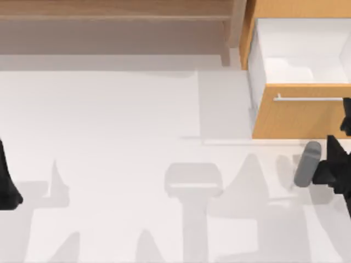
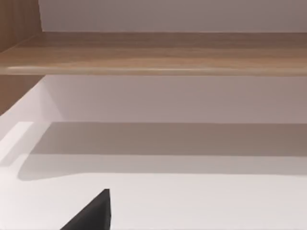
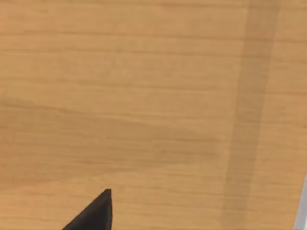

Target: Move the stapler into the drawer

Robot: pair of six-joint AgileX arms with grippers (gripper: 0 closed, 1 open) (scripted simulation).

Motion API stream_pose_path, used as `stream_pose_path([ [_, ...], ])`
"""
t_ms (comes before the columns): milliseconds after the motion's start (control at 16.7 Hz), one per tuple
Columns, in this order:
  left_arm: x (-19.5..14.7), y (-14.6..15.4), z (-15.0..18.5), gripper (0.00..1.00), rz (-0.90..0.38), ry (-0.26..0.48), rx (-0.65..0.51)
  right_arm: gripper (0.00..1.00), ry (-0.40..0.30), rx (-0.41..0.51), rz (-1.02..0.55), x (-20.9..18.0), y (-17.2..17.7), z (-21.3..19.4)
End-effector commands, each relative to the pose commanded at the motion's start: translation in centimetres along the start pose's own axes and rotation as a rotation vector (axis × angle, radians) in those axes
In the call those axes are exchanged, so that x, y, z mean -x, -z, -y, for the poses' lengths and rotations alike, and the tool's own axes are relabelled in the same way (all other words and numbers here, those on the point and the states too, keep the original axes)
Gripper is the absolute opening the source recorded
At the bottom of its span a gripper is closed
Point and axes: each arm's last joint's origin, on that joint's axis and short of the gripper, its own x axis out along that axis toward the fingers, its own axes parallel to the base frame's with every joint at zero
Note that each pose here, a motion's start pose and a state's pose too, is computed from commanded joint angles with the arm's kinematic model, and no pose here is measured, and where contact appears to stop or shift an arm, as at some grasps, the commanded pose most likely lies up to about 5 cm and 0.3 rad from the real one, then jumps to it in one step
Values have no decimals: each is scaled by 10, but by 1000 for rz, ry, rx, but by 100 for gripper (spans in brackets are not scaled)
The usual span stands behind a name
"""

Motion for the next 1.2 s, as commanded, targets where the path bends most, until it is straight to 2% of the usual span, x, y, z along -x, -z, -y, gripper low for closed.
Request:
stream_pose_path([
  [60, 0, 0, 0, 100, 0, 0, 0, 100, 0, 0, 0, 0, 0, 0],
  [120, 0, 0, 0, 100, 0, 0, 0, 100, -67, 25, -2, 1, 1, -13],
  [360, 0, 0, 0, 100, 0, 0, 0, 100, -61, 25, -52, -3, 12, -6],
  [540, 0, 0, 0, 100, 0, 0, 0, 100, -67, 1, -162, -11, 37, 8],
  [660, 0, 0, 0, 100, 0, 0, 0, 100, -99, -40, -253, -17, 59, 15],
  [780, 0, 0, 0, 100, 0, 0, 0, 100, -158, -106, -350, -23, 83, 20],
  [960, 0, 0, 0, 100, 0, 0, 0, 100, -289, -249, -500, -27, 121, 25],
  [1200, 0, 0, 0, 100, 0, 0, 0, 100, -496, -524, -720, -21, 166, 39],
])
